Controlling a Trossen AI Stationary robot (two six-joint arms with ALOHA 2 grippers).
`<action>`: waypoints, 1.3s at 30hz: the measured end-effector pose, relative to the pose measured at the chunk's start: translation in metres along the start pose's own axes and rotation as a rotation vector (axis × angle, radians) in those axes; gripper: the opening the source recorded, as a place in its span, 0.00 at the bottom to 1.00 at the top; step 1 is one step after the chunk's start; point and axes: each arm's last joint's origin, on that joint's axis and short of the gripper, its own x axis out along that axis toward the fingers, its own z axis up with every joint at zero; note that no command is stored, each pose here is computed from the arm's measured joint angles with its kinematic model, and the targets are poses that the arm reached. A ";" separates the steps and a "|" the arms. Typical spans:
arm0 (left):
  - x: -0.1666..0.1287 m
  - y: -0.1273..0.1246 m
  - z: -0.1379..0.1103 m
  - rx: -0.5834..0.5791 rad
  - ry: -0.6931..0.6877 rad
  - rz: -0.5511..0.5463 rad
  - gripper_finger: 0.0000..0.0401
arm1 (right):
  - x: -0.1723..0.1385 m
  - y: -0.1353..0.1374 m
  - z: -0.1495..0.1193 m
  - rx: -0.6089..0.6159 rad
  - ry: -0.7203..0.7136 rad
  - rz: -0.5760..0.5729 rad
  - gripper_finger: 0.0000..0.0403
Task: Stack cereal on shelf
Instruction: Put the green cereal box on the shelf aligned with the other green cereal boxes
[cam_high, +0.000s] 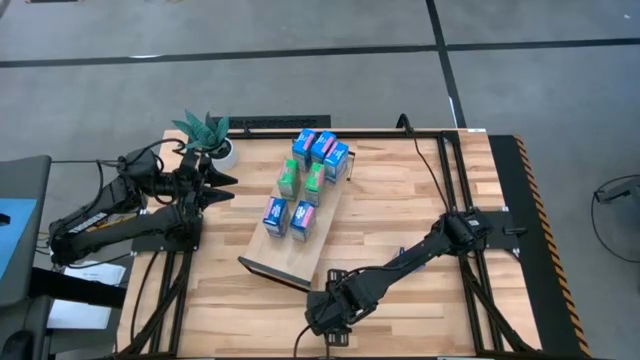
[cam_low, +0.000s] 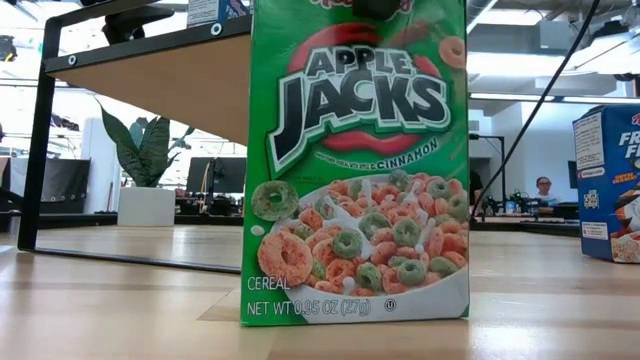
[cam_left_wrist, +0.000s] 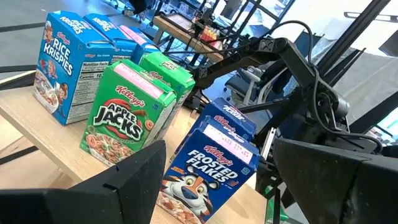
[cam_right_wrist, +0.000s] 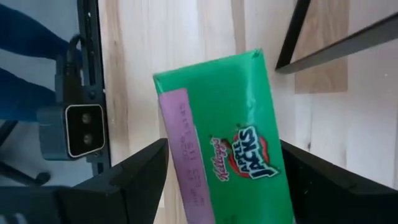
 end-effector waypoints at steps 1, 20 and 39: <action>0.000 0.000 0.000 0.000 0.000 0.000 0.71 | -0.001 0.000 0.000 0.000 -0.003 0.002 0.75; 0.000 0.000 0.000 0.001 -0.005 -0.003 0.71 | -0.011 -0.001 0.004 0.003 0.007 -0.008 0.74; 0.000 0.000 0.000 0.000 -0.005 -0.003 0.71 | -0.014 -0.001 0.002 0.005 0.034 0.026 0.33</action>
